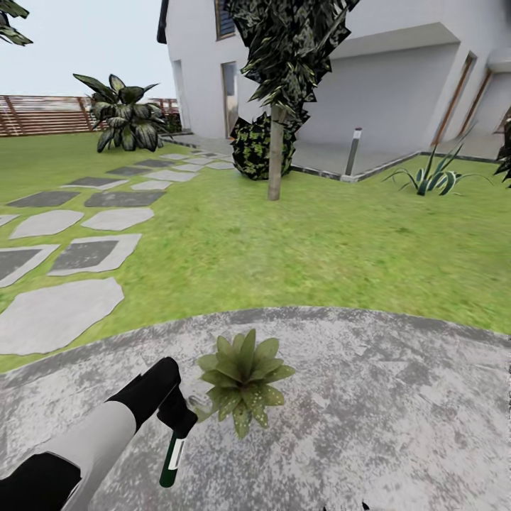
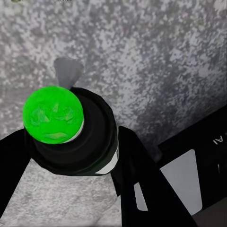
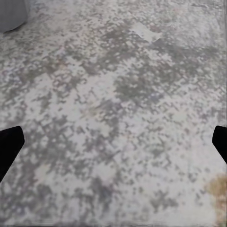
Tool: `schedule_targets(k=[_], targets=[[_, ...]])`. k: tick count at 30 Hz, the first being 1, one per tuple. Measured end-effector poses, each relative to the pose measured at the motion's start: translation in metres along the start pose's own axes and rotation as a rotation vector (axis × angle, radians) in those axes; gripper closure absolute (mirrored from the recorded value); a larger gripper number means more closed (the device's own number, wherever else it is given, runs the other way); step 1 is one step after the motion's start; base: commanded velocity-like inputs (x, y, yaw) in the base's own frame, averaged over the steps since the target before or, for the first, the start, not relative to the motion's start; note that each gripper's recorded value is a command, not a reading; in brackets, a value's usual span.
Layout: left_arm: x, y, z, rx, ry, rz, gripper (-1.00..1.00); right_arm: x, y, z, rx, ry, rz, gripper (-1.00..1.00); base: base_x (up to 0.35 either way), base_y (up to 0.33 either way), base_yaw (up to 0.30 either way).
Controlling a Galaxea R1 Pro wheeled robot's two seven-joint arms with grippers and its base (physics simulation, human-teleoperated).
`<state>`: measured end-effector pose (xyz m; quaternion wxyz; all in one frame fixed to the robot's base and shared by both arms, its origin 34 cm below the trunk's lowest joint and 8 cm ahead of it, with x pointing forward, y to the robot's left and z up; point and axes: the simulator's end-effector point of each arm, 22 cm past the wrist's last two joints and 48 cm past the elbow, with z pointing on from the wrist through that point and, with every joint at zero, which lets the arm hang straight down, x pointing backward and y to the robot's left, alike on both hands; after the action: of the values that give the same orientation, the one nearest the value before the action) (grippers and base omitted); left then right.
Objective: Pick up the pesticide atomizer in the garden and spray insectifuge to fully cover both potted plants in the garden.
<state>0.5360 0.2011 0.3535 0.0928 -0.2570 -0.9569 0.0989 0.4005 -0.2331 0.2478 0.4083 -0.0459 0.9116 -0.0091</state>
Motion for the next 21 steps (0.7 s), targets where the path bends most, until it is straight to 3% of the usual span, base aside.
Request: schedule_targets(k=[9,16,21], targets=[[-0.001,-0.0028,0.0006,-0.001,0.003,0.007,1.0,0.0,0.0003,0.0001,0.0,0.0,0.0,-1.0,-0.017,0.306,-0.22],[0.0009,0.001,0.0004,-0.005,0.003,0.003,1.0,-0.0003,0.0001,0.0001,0.0,-0.001,0.0,-1.0,-0.001,0.024,-0.021],[0.0017,0.0022,0.0005,-0.008,0.005,0.003,1.0,-0.0002,0.0,0.0001,0.0,-0.001,0.0,-1.0,0.0,0.0,-0.255]])
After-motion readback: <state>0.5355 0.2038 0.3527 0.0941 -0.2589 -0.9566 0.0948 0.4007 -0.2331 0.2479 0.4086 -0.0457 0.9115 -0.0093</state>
